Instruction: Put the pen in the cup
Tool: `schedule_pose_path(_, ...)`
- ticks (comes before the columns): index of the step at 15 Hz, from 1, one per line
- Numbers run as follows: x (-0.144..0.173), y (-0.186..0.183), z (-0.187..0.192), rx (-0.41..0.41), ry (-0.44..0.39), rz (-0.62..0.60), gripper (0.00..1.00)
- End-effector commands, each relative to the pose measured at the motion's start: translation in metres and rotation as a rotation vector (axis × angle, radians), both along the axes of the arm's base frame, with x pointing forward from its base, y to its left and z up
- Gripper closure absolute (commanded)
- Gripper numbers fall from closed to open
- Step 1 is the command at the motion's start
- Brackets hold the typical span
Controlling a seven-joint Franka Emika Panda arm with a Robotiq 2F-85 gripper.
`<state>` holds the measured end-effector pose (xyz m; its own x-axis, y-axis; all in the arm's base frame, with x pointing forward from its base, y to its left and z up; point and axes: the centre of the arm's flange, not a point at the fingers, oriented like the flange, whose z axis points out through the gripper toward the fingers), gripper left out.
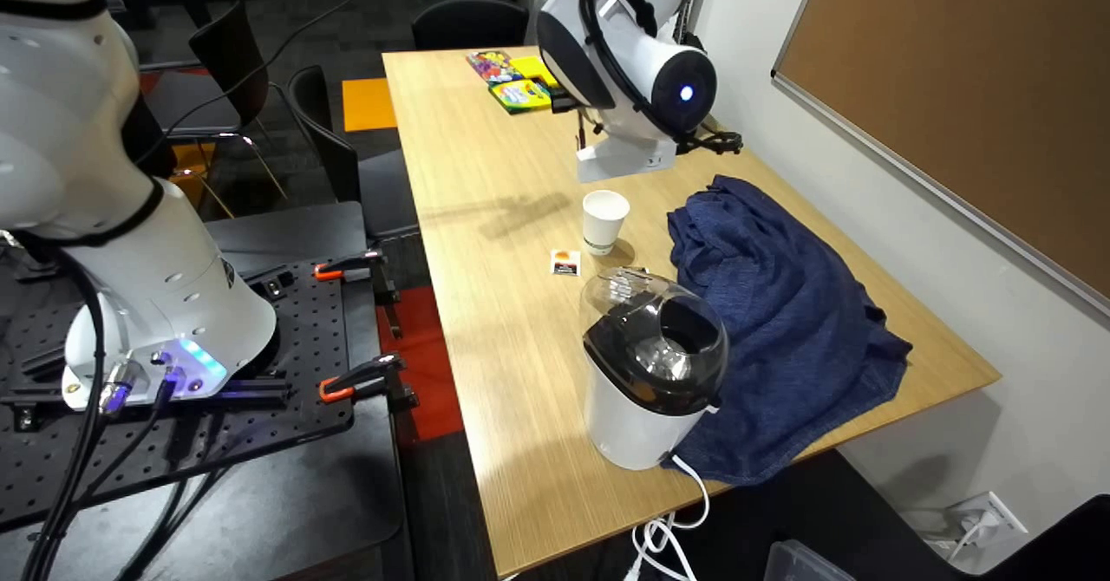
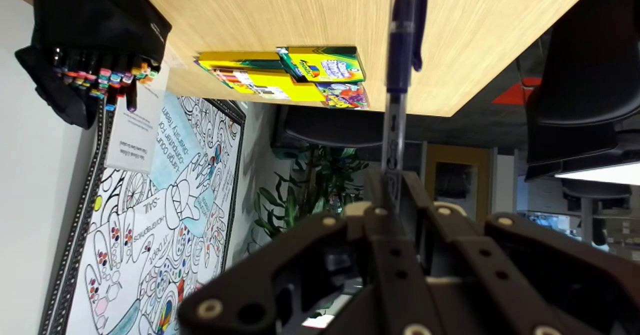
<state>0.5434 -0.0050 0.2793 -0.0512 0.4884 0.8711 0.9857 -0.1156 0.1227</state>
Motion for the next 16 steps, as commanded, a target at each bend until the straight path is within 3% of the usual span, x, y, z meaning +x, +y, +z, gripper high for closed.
schedule_pose_path(1, 0.021, 0.001, -0.015, 0.056, -0.037, 0.028, 0.97)
schedule_pose_path(16, 0.049, -0.001, -0.071, 0.067, 0.011, 0.04, 0.97)
